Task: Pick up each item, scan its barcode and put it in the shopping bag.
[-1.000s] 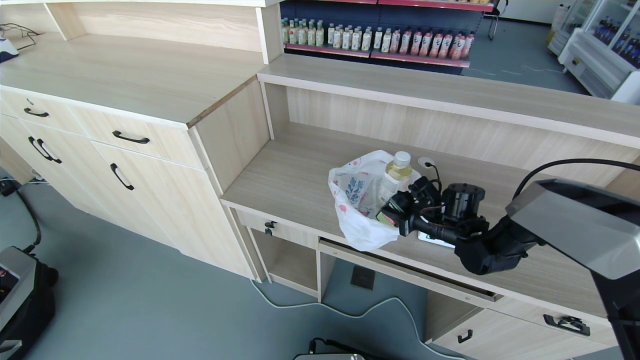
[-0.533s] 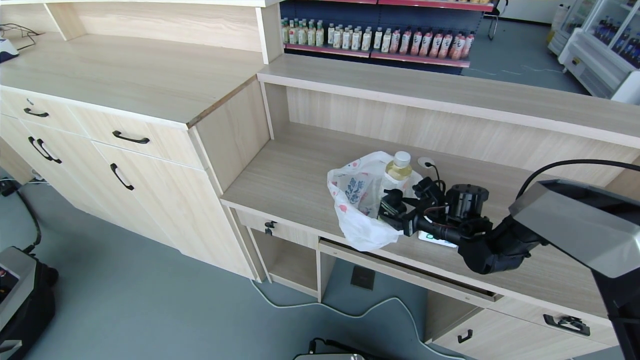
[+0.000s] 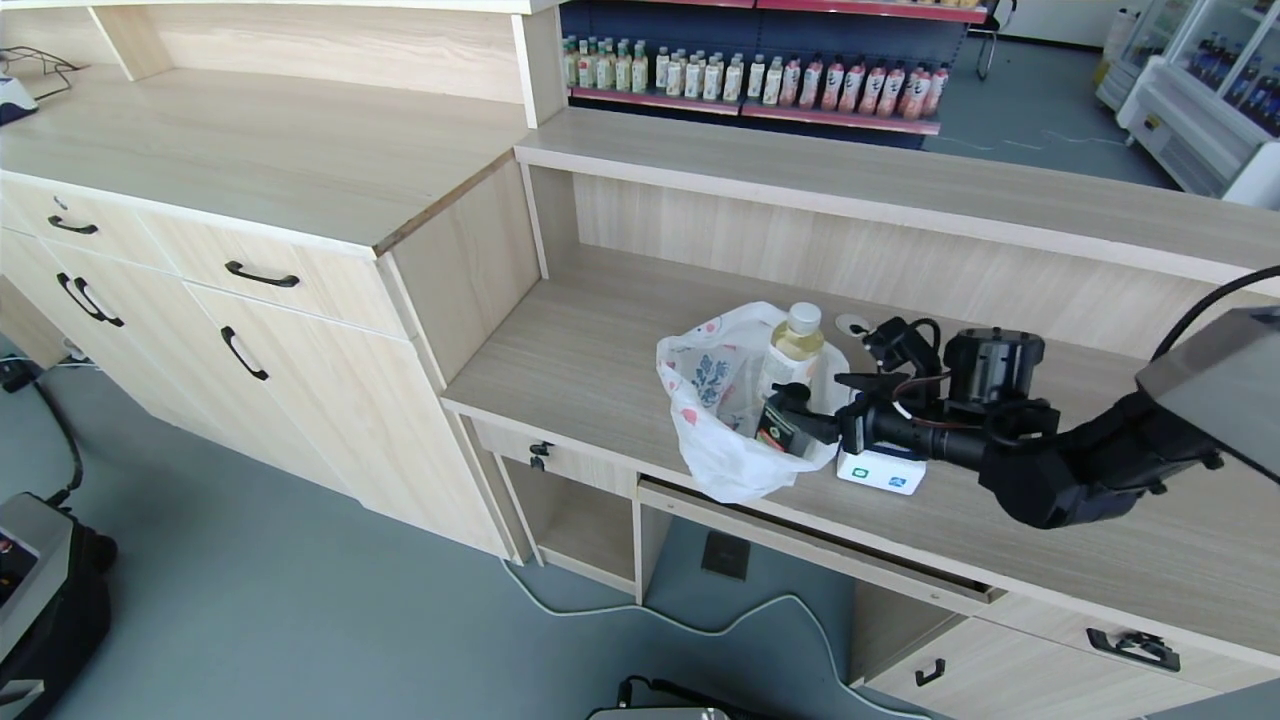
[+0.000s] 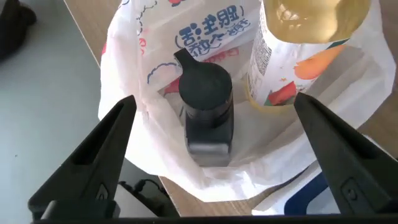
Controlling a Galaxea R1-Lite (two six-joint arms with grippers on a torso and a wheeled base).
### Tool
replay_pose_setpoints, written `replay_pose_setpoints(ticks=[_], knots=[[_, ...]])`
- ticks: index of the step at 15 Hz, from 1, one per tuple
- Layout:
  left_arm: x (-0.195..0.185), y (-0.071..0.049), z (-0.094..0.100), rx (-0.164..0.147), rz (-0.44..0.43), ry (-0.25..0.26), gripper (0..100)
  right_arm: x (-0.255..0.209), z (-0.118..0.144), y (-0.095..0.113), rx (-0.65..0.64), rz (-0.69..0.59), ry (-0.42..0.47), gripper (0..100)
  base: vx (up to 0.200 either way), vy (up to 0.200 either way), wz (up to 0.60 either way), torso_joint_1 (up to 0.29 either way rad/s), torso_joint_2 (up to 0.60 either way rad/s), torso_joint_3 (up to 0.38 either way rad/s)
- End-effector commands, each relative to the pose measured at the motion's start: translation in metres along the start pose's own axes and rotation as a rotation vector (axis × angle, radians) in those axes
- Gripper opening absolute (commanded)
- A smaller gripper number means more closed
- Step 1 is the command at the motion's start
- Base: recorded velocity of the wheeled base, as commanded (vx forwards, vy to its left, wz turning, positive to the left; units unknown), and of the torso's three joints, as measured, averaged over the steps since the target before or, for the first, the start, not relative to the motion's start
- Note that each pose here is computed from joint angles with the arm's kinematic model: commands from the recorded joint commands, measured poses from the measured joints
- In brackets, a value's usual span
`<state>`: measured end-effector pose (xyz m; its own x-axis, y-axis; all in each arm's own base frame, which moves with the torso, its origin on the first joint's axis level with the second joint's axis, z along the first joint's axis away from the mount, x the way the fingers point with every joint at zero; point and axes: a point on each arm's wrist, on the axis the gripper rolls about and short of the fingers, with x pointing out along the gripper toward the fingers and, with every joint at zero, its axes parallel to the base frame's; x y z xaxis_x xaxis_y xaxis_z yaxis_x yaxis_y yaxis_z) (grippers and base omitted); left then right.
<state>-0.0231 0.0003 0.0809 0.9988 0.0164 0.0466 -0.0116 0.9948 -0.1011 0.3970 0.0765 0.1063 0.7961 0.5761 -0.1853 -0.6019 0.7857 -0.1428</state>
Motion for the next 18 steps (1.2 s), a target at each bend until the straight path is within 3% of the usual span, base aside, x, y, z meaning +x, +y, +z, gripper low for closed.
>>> replay_pose_setpoints(ticks=[1, 6, 11, 15, 18], knots=[[0.0, 0.0, 0.0, -0.001, 0.0, -0.001, 100, -0.083, 0.059, 0.002, -0.03, -0.071, -0.022, 100, 0.0, 0.0, 0.0, 0.0, 0.0, 0.0], [0.0, 0.0, 0.0, -0.001, 0.0, -0.001, 100, -0.148, 0.097, -0.001, -0.189, -0.25, -0.05, 100, 0.0, 0.0, 0.0, 0.0, 0.0, 0.0], [0.0, 0.0, 0.0, -0.001, 0.0, -0.001, 100, -0.176, 0.118, -0.001, -0.197, -0.362, -0.089, 100, 0.0, 0.0, -0.6, -0.002, 0.0, 0.005], [0.0, 0.0, 0.0, -0.001, 0.0, -0.001, 100, -0.189, 0.113, -0.002, -0.082, -0.476, -0.015, 100, 0.0, 0.0, -0.6, 0.002, 0.0, 0.005], [0.0, 0.0, 0.0, -0.001, 0.0, -0.001, 100, -0.21, 0.096, 0.008, 0.087, -0.5, 0.046, 100, 0.0, 0.0, 0.0, 0.0, 0.0, 0.0]])
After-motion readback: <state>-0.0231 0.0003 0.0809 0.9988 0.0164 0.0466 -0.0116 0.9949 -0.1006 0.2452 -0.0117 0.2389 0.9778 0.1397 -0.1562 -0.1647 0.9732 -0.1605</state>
